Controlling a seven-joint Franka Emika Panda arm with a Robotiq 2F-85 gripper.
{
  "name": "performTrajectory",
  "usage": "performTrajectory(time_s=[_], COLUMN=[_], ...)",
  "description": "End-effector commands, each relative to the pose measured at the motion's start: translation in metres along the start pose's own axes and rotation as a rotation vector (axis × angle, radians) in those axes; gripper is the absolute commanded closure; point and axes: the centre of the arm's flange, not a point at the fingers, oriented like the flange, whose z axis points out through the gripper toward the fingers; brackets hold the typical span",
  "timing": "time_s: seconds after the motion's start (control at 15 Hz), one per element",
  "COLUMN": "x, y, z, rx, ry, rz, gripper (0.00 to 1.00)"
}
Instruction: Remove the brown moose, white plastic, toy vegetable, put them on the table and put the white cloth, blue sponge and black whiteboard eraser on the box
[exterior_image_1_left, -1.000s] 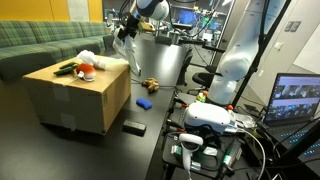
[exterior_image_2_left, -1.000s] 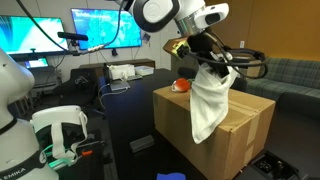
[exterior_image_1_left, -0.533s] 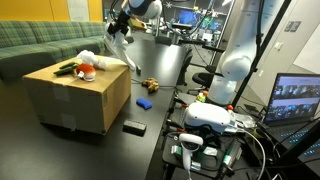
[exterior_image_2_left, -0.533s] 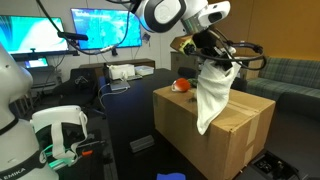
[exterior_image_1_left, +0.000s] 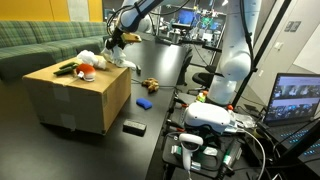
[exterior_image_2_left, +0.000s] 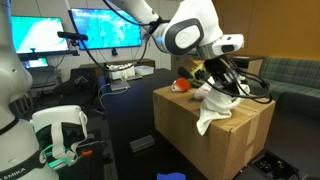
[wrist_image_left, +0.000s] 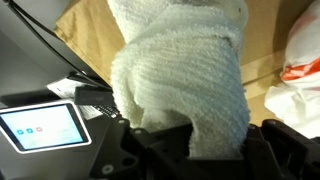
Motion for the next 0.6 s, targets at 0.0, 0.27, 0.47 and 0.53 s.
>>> performTrajectory(time_s=[0.0, 0.27, 0.47, 0.53], x=[0.017, 0.012, 0.01, 0.01], y=[0.001, -0.009, -0.024, -0.029], z=[0.025, 0.026, 0.015, 0.009], rx=[-0.039, -0.029, -0.012, -0.01], ry=[-0.023, -0.06, -0.062, -0.054], rz=[0.017, -0.014, -0.039, -0.047], gripper=[1.0, 0.64, 0.4, 0.32])
